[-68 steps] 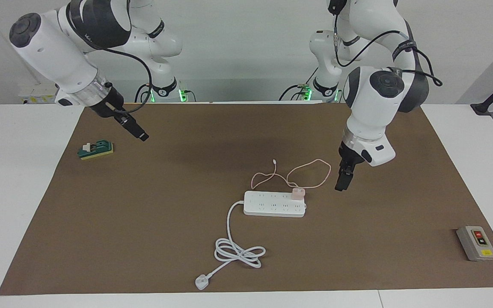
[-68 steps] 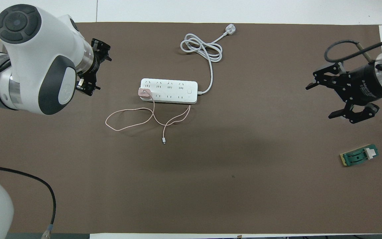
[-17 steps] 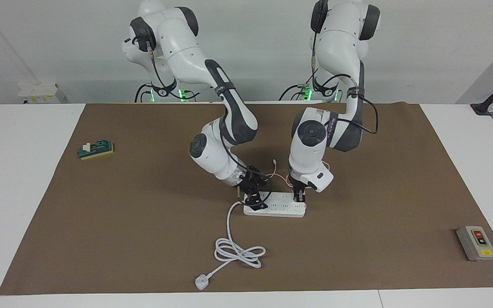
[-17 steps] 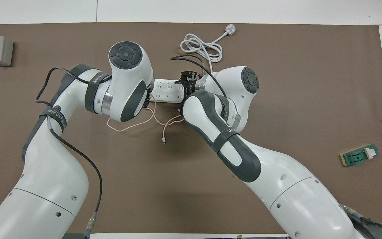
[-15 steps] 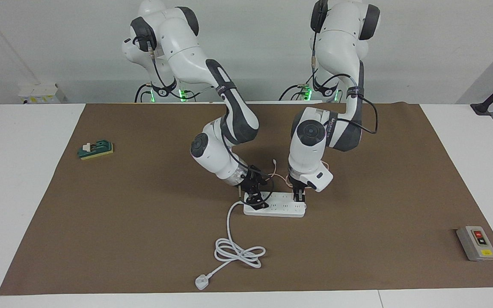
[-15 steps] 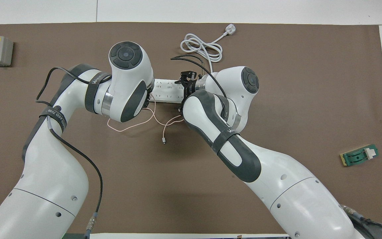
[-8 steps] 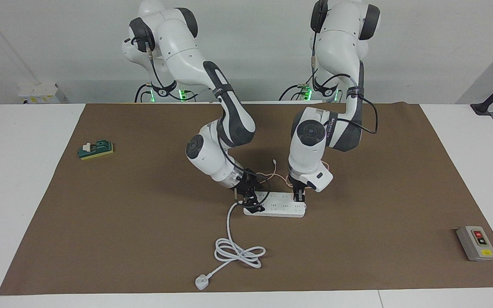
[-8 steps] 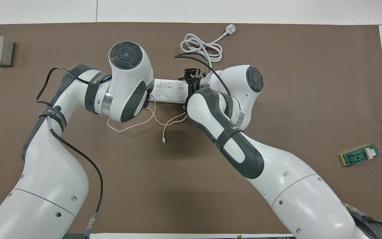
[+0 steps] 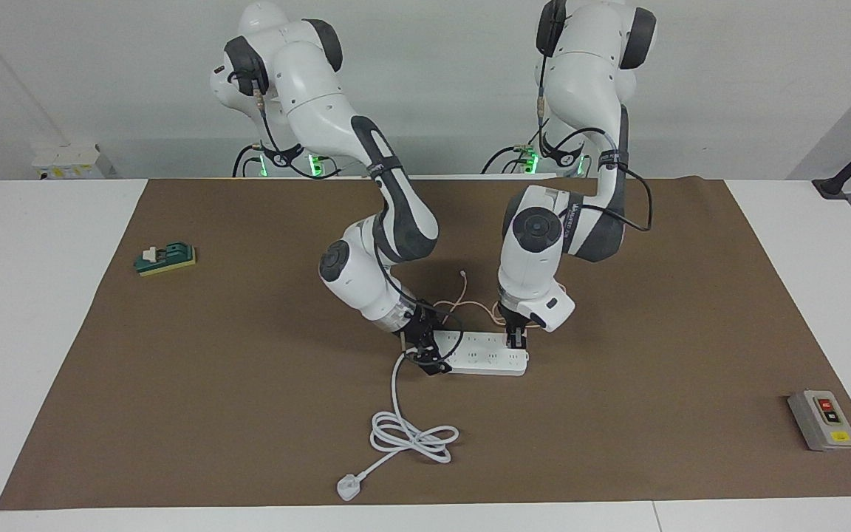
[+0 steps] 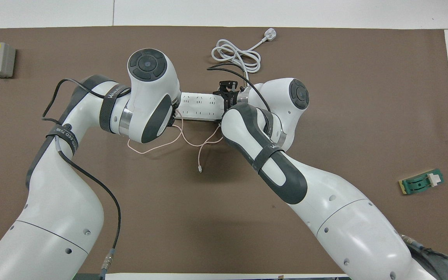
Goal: Unplug charger and place it aside
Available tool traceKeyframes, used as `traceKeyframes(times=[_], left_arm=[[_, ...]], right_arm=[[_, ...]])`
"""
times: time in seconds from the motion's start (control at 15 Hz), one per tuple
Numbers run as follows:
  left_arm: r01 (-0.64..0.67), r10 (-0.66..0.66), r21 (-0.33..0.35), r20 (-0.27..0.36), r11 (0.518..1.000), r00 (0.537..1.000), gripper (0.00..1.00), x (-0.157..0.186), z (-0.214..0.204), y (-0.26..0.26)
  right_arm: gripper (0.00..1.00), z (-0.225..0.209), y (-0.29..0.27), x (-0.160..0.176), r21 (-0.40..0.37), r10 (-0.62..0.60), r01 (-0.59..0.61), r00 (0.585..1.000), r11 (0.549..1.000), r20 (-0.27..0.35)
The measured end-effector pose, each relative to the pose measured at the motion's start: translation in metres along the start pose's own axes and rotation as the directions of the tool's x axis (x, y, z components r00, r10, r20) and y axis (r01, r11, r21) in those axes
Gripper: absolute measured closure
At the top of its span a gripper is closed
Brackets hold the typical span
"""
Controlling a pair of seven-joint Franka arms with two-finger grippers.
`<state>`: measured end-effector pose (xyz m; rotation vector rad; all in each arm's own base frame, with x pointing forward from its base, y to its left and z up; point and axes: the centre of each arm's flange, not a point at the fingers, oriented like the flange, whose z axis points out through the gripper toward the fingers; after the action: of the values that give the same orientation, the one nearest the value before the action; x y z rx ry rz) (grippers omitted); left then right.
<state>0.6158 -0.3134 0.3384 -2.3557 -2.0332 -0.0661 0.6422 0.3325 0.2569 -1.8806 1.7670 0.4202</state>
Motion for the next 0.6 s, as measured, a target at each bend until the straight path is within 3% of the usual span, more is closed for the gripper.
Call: traceKeyframes(times=[0.13, 0.6], left_arm=[[0.0, 0.0, 0.0, 0.0, 1.0, 1.0, 0.69, 0.0, 0.0001, -0.0001], [-0.001, 0.001, 0.0, 0.0, 1.0, 1.0, 0.69, 0.0001, 0.0002, -0.0001]], right_arm=[[0.04, -0.0011, -0.0003, -0.0001, 0.0, 0.006, -0.006, 1.0, 1.0, 0.002], [0.04, -0.001, -0.0002, 0.0002, 0.001, 0.012, -0.012, 1.0, 1.0, 0.006]])
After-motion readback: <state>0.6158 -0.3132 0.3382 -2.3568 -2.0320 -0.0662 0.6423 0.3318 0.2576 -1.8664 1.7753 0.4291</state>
